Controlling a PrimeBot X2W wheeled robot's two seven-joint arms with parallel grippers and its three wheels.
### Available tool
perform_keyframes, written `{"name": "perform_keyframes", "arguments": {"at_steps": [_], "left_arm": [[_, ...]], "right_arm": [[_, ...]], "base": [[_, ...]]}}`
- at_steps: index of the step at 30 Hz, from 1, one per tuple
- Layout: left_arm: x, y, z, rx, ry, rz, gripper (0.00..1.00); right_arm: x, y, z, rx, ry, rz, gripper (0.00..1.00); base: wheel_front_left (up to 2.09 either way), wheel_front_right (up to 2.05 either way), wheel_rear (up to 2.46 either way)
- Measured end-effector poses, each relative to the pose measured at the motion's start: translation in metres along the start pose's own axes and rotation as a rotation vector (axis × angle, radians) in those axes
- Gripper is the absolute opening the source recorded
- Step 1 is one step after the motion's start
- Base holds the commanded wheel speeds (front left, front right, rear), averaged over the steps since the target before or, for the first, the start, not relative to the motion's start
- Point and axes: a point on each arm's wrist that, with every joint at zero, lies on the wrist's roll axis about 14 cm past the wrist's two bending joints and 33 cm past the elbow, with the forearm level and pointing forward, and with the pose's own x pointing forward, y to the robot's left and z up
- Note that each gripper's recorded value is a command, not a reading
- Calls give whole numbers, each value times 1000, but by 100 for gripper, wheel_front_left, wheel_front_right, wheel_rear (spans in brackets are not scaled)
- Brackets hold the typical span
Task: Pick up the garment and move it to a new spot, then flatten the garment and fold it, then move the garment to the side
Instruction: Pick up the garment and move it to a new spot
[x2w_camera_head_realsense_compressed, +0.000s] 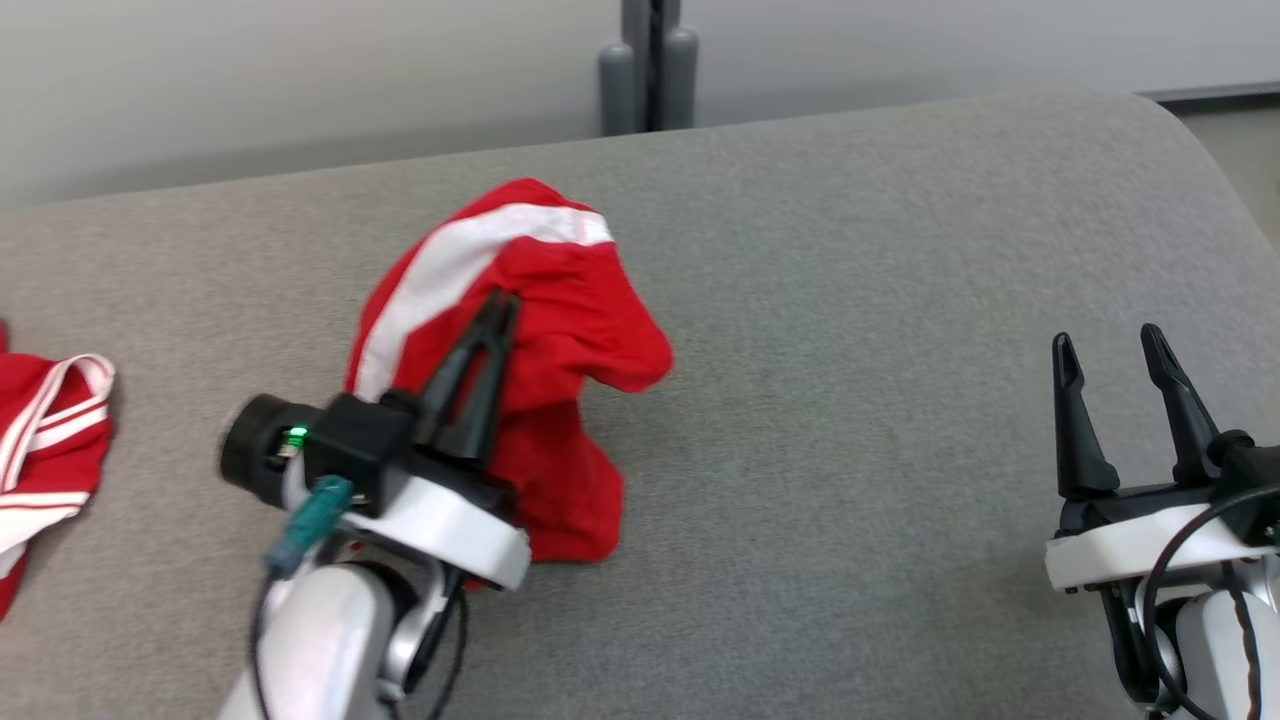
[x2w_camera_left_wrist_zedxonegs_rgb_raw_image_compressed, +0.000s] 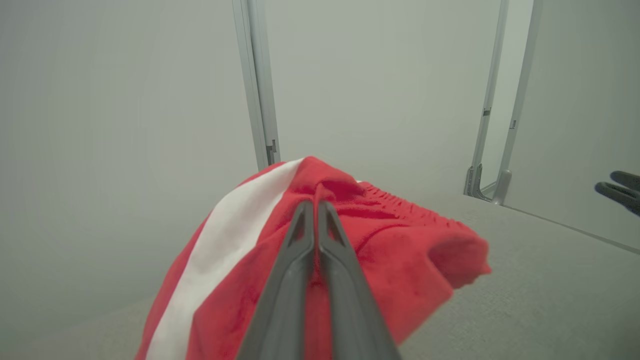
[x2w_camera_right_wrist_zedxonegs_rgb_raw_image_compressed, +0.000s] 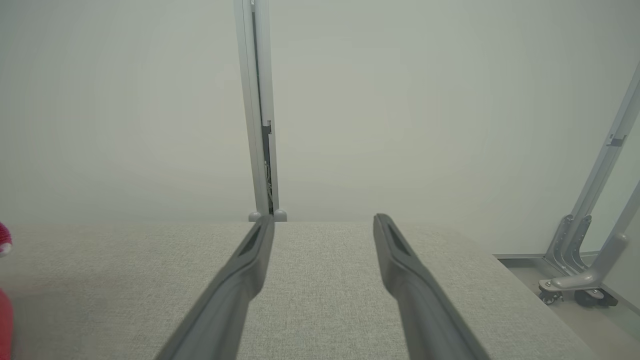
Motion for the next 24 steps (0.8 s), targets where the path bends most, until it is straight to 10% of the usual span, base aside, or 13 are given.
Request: {"name": "perform_keyframes", "arguments": {"at_steps": [18,19,20,24], "left_arm": [[17,-102,-160,-124,433,-307,0],[16,-102,-163,-123,444,-311,27],[15,-102,-164,-119,444,-311,87],[13,-99,-156,-139,407,-294,100]], "right_arm": [[-15,-39,-16,23,48,-144,100],[-14,-38,-16,28,47,-143,100],[-14,-37,-16,32,46,-140,100],[-13,-31,-16,54,45,-130,100]], "base": [[0,0,0],[0,0,0],[0,0,0],[0,0,0]]}}
